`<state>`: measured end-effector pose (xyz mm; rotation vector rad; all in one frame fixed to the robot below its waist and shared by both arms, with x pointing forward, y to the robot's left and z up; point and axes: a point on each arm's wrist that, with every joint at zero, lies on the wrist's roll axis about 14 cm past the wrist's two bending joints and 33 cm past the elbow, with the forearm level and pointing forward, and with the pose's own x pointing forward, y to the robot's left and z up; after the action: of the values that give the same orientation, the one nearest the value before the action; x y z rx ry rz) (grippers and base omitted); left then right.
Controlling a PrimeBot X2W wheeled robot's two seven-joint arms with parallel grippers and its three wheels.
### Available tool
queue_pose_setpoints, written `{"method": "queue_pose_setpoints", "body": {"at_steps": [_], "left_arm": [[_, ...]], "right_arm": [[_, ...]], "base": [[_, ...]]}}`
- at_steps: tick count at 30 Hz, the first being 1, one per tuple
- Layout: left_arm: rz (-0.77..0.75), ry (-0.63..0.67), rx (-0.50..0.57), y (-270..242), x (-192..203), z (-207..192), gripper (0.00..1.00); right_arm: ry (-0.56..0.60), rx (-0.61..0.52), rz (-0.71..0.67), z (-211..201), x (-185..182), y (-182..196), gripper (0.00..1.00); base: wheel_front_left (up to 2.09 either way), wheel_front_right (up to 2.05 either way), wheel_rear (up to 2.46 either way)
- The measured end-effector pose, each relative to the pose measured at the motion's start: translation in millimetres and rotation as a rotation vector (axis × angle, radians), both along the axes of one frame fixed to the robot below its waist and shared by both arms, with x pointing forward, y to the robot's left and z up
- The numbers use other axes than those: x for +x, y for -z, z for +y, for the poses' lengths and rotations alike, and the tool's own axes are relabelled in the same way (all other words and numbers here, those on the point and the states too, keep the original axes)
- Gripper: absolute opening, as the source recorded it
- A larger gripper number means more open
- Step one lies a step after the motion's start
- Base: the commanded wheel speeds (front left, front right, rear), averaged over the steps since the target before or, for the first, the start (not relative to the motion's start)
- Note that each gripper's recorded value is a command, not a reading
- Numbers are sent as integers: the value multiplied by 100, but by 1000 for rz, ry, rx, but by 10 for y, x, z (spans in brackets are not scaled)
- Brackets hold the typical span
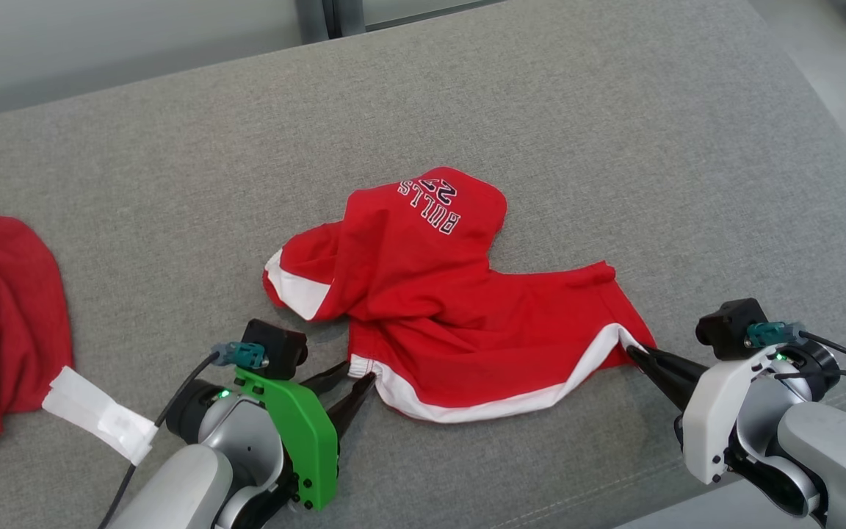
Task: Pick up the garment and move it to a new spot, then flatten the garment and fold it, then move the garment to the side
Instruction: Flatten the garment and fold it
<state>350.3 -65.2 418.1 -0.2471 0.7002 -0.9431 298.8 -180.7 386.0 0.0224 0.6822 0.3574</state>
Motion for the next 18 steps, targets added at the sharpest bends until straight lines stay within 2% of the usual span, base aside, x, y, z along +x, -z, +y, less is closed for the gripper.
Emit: {"method": "queue_pose_setpoints", "body": {"at_steps": [7,13,18], "left_arm": [[0,7,1,24,-16,-17,42],[-5,15,-6,11,-34,-61,47],[-13,21,-3,22,-48,-81,46]], "right_arm": [[7,0,-3,-11,-10,-9,0],[11,5,-9,2,-24,-23,0],[18,3,-11,-11,-37,-30,0]], "base": [[0,0,0],[0,0,0],[0,0,0]]}}
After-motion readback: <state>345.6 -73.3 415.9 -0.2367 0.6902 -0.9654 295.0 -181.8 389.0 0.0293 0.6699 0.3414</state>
